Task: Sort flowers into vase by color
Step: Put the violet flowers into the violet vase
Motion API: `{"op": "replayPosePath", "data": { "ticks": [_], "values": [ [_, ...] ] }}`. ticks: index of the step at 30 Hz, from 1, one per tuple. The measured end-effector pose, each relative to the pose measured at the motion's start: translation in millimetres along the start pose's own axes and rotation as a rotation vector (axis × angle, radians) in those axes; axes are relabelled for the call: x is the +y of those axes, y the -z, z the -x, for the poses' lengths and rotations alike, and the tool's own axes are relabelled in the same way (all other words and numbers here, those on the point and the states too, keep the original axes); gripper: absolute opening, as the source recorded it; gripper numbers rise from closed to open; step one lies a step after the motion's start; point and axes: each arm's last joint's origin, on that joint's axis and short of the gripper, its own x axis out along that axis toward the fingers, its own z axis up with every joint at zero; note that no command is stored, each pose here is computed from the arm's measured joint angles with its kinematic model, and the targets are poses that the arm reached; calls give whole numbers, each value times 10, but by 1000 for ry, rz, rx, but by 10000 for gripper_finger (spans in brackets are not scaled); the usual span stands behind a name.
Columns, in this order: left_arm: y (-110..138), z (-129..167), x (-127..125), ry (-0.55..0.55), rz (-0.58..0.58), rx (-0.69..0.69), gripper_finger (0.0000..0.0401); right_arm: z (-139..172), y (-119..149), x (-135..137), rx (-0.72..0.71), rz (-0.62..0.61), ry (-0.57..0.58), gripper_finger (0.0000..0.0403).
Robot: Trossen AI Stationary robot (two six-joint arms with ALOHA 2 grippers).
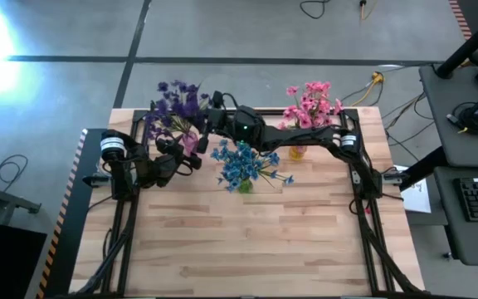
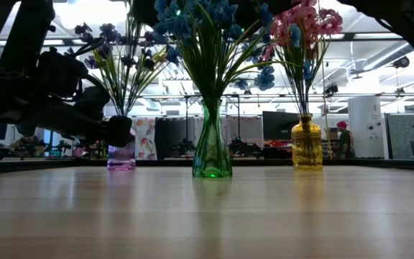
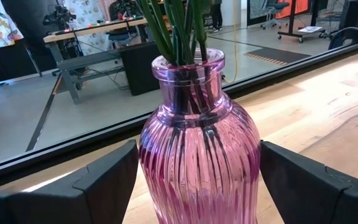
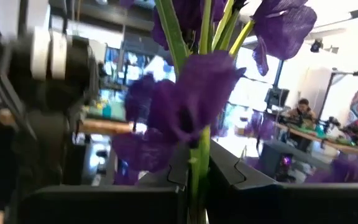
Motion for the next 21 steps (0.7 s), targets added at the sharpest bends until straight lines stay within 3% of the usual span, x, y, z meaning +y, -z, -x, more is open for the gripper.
{"op": "replayPosePath", "data": {
  "ticks": [6,21],
  "values": [
    [0,1,-1,1,0,0,310,-1,21,-15,9,22,50,17],
    [0,-1,-1,0,-1,1,310,-15,136,-11,37,17,48,17]
  ]
}}
